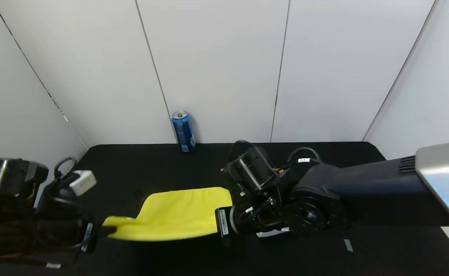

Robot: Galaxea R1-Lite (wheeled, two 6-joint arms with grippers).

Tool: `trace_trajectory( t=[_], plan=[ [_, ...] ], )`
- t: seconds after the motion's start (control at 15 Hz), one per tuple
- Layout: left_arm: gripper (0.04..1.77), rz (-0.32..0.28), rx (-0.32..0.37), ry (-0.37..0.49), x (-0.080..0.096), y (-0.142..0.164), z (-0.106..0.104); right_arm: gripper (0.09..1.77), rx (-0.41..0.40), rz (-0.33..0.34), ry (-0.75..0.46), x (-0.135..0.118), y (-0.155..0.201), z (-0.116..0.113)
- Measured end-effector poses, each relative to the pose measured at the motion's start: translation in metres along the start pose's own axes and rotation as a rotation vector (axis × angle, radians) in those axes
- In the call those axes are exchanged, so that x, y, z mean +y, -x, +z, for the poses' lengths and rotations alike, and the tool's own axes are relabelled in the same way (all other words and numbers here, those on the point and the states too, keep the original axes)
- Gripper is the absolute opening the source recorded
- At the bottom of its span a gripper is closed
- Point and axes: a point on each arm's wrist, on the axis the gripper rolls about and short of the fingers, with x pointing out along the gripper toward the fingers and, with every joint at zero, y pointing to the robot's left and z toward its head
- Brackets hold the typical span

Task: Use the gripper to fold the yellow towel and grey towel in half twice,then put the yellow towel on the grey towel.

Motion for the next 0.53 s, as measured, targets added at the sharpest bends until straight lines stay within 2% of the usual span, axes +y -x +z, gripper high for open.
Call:
trace_trajectory(
  t=[0.07,0.13,0.2,0.27,0.47,0.53],
  plan=[
    [0.12,0.0,-0.001,0.0,0.0,0.0,0.0,0.14,-0.004,0.003,0.002,0.001,0.001,0.0],
    [0.12,0.023,-0.017,0.001,0.01,-0.008,0.02,0.14,-0.004,0.003,0.002,0.001,0.002,0.0],
    [0.12,0.017,0.024,0.018,0.016,-0.022,0.025,0.14,-0.005,0.004,0.001,0.001,0.002,0.001],
    [0.12,0.016,0.026,0.019,0.016,-0.023,0.025,0.14,-0.043,0.016,-0.007,0.005,-0.002,0.022],
    [0.12,0.015,0.027,0.019,0.016,-0.023,0.025,0.14,-0.035,0.008,-0.012,0.002,-0.016,0.025],
    [0.13,0.115,0.036,0.054,0.016,-0.024,0.022,0.14,-0.035,0.008,-0.012,0.002,-0.016,0.025]
  ],
)
